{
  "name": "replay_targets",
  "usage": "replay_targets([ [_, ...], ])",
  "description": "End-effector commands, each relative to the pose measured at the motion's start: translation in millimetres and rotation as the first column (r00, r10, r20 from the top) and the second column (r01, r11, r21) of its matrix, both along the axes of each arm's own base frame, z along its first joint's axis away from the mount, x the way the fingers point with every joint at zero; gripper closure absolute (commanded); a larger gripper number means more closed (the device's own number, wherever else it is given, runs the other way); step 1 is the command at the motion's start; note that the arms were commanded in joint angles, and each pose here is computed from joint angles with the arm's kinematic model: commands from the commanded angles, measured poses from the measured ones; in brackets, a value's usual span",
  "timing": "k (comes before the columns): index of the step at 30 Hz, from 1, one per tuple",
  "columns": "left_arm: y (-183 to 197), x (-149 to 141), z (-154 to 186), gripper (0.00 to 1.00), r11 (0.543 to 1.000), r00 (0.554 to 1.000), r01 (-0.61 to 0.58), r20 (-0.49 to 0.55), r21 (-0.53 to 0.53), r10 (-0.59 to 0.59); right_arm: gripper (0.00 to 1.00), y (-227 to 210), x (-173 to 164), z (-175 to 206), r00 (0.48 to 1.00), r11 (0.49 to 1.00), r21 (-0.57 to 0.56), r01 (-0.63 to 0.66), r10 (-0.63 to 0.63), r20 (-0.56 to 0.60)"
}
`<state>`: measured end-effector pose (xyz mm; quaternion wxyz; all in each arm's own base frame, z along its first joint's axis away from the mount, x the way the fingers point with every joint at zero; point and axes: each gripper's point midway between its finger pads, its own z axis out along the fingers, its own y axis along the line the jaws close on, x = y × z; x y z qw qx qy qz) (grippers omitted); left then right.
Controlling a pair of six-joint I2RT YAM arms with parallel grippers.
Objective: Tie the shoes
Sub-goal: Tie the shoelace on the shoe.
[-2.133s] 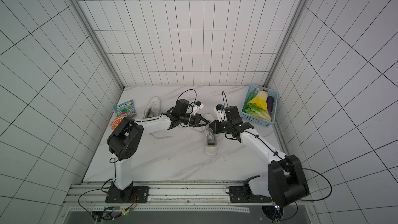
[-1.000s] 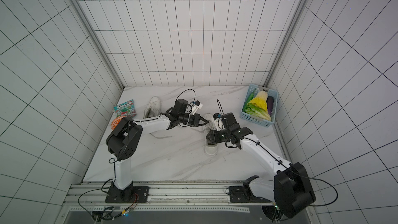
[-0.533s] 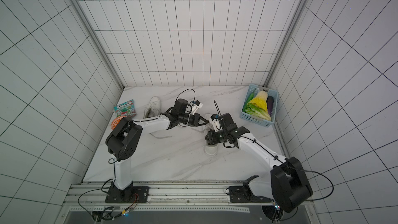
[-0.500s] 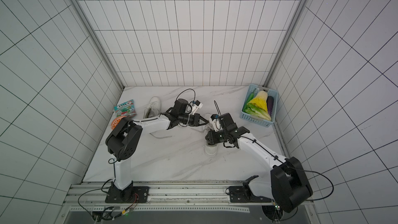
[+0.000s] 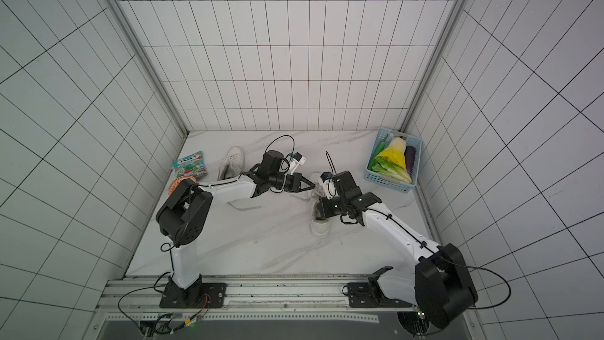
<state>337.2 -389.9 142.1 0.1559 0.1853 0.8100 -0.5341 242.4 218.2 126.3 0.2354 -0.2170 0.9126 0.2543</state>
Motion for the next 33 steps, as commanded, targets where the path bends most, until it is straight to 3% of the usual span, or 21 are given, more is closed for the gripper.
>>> replay_targets([
  [1,9,6,15,1.00,1.000,0.998,-0.026,0.064,-0.003,0.026,1.00,-12,15,29,0.995,0.999,-0.027,0.034,-0.032,0.096],
  [16,30,11,7,1.00,0.993,0.991,-0.094,0.100,0.072,0.086,1.00,-57,49,29,0.974,0.971,-0.156,0.180,-0.153,0.168],
  [33,69,21,6,1.00,0.976,0.977,-0.192,0.117,0.099,0.180,1.00,-121,60,-1,0.935,0.841,-0.416,0.347,-0.272,0.230],
])
